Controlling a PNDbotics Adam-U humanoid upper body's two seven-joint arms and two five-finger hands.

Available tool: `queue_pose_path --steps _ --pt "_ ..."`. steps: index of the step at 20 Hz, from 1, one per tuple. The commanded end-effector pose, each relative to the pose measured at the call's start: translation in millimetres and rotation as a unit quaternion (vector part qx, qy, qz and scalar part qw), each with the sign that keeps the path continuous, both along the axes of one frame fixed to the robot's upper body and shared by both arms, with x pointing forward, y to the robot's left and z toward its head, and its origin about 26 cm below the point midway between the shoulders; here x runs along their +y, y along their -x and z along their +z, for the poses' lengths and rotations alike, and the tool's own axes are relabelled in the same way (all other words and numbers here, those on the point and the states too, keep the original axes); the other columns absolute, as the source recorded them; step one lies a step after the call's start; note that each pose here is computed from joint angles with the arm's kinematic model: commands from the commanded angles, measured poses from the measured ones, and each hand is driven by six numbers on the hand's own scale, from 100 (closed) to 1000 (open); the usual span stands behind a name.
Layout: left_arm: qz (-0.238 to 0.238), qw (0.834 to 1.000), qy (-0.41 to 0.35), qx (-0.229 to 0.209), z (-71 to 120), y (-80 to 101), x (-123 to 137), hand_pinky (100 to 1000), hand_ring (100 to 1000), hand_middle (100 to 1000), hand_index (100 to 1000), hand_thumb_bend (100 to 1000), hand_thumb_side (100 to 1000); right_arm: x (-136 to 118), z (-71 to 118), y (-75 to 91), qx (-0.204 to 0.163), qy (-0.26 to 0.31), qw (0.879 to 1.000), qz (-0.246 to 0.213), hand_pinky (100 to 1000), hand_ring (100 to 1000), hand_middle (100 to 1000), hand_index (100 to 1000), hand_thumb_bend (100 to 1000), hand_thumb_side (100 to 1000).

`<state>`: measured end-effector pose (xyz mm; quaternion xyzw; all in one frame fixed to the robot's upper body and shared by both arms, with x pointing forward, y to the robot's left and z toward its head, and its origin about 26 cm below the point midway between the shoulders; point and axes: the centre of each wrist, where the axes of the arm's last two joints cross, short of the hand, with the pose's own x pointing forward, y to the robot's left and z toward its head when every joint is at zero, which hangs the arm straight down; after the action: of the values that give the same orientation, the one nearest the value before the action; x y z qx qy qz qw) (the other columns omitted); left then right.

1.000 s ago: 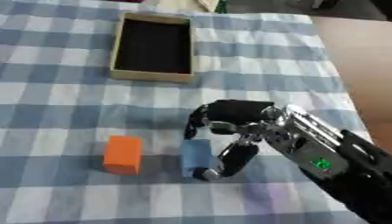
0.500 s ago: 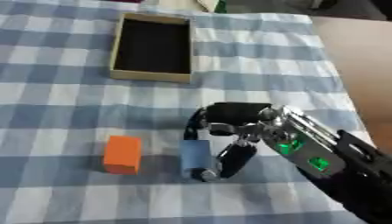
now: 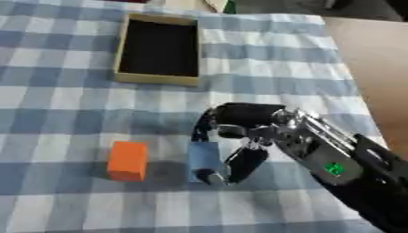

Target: Pick up objects on the table and place them in the box.

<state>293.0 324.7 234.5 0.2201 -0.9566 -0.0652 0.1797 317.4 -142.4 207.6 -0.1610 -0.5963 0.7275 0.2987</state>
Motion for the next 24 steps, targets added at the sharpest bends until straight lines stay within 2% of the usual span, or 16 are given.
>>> queue_pose_path --steps 1,4,5,6,7,12,17,20,24 --pt "-0.001 1.000 -0.013 -0.014 10.8 2.8 0.9 719 666 630 775 144 839 -6.9 21.0 4.7 -0.031 -0.011 0.999 0.001 855 796 568 710 120 308" --pt "-0.001 1.000 -0.014 -0.014 10.7 2.9 1.1 719 666 630 775 142 839 -8.0 30.9 7.7 -0.035 -0.021 0.999 0.006 855 794 570 716 100 195" --pt "-0.001 1.000 -0.014 -0.014 10.7 2.9 1.2 719 666 630 775 142 838 -8.1 34.4 8.7 -0.035 -0.025 0.999 0.009 856 794 569 718 100 129" --pt "-0.001 1.000 -0.014 -0.014 10.7 3.0 1.2 719 666 630 775 142 838 -8.3 37.5 9.5 -0.034 -0.028 0.999 0.010 857 793 570 720 100 186" --pt "-0.001 1.000 -0.014 -0.014 10.8 3.0 1.3 719 666 630 775 141 838 -8.4 40.6 10.1 -0.033 -0.032 0.999 0.011 858 793 569 722 100 100" --pt "0.000 1.000 -0.014 -0.013 10.5 3.2 1.7 719 665 630 775 142 839 -7.0 55.7 12.2 -0.036 -0.052 0.998 0.013 861 796 568 727 100 100" --pt "0.001 1.000 -0.014 -0.012 9.9 3.3 1.8 718 664 629 775 141 841 -3.9 78.9 12.9 -0.073 -0.072 0.995 0.013 855 796 558 719 100 100" --pt "0.001 1.000 -0.014 -0.012 9.7 3.2 1.6 717 663 629 774 141 842 -2.4 94.3 6.0 -0.102 -0.082 0.991 0.003 854 807 565 725 100 100" --pt "0.000 1.000 -0.014 -0.011 9.3 3.1 1.0 716 663 629 774 139 844 2.3 110.5 -12.5 -0.115 -0.085 0.990 -0.005 850 806 549 697 100 100"
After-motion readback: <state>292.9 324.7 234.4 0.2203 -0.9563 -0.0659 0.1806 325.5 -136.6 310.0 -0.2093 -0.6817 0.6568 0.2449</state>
